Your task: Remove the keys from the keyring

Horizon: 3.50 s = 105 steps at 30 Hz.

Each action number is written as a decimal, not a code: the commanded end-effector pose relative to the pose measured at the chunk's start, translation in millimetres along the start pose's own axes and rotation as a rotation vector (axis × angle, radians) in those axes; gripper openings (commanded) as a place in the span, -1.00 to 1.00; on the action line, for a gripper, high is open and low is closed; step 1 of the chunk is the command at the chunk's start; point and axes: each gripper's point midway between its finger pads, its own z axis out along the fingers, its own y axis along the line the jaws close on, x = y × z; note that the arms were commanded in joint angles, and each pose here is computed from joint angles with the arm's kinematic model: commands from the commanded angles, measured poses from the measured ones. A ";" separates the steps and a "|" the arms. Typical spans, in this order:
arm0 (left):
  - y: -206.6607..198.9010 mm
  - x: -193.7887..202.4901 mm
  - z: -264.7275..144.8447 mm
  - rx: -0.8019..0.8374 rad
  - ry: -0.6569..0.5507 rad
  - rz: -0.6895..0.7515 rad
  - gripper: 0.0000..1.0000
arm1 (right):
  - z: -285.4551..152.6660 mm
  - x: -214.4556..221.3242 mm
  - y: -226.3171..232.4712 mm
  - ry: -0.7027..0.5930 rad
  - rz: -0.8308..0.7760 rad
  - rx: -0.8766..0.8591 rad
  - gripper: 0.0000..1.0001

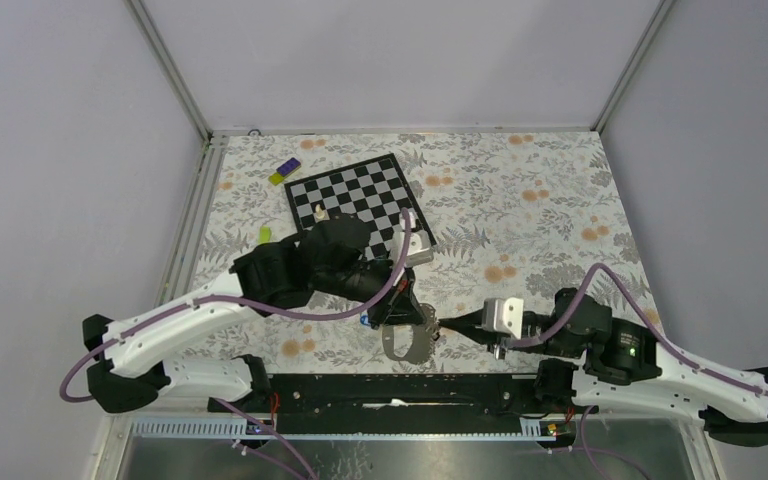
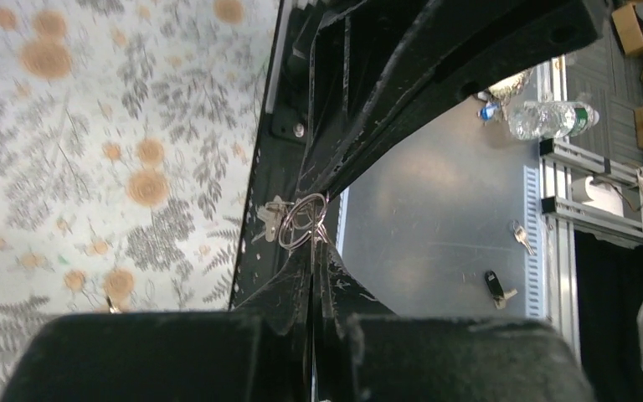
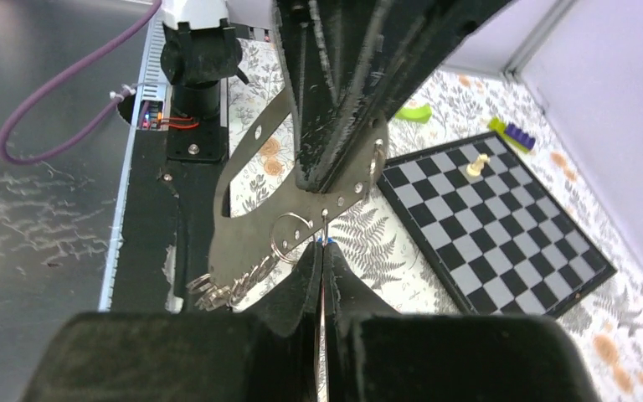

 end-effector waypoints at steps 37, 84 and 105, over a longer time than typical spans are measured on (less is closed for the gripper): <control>90.7 43.8 -8.9 -0.628 0.073 -0.757 -1.00 | 2.4 6.0 -17.3 -0.279 0.096 0.191 -0.11; 173.7 -34.4 -70.5 -0.574 -0.760 -1.442 -1.00 | 81.6 1.1 -120.0 -0.089 -0.572 0.624 -0.07; 169.5 -35.5 -71.7 -0.512 -0.778 -1.455 -1.00 | 94.2 27.8 -135.9 0.085 -0.403 0.553 -1.00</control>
